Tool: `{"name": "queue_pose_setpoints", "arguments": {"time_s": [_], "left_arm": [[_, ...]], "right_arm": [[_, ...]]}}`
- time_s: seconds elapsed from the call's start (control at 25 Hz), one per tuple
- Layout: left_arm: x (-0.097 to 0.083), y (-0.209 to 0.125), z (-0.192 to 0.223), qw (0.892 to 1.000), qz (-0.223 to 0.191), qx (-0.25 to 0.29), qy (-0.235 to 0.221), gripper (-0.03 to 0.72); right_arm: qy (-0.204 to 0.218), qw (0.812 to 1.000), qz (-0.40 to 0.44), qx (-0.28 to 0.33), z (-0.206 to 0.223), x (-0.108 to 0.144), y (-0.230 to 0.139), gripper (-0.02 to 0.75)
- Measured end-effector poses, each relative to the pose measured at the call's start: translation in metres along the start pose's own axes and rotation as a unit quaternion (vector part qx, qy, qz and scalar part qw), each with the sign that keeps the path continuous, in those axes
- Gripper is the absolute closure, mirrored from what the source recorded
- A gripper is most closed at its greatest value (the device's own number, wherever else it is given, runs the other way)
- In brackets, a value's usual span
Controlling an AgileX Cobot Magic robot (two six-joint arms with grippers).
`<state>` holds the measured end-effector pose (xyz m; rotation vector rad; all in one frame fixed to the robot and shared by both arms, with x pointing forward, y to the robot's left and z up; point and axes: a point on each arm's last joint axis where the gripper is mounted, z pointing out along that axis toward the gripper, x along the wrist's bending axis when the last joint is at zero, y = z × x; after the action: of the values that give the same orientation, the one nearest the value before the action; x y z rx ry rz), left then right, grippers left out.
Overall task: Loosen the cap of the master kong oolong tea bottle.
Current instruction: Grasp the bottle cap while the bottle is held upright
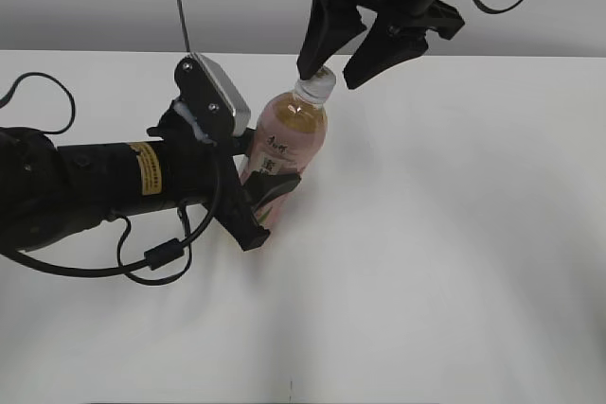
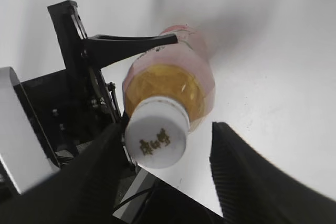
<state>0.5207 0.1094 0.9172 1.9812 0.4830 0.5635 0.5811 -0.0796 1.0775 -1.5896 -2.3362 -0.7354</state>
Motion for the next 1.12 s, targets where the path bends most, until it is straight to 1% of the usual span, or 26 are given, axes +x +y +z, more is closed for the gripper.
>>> {"name": "queue_pose_setpoints", "arguments": {"time_s": [0.2, 0.6, 0.88, 0.96, 1.08, 1.12], "left_arm": [[0.000, 0.000, 0.000, 1.000, 0.000, -0.001, 0.000, 0.304], [0.000, 0.000, 0.000, 1.000, 0.000, -0.001, 0.000, 0.304], [0.000, 0.000, 0.000, 1.000, 0.000, -0.001, 0.000, 0.304], [0.000, 0.000, 0.000, 1.000, 0.000, -0.001, 0.000, 0.304], [0.000, 0.000, 0.000, 1.000, 0.000, -0.001, 0.000, 0.304], [0.000, 0.000, 0.000, 1.000, 0.000, -0.001, 0.000, 0.304]], "right_arm": [[0.016, 1.000, 0.004, -0.007, -0.003, 0.004, 0.002, 0.330], [0.021, 1.000, 0.009, -0.002, 0.001, 0.004, 0.003, 0.331], [0.024, 0.999, 0.017, 0.016, 0.011, 0.000, 0.003, 0.334], [0.024, 0.999, 0.017, 0.018, 0.012, 0.000, 0.003, 0.366], [0.023, 0.999, 0.016, 0.019, 0.012, 0.000, 0.003, 0.449], [0.022, 0.999, 0.015, 0.019, 0.012, -0.001, 0.003, 0.451]]}}
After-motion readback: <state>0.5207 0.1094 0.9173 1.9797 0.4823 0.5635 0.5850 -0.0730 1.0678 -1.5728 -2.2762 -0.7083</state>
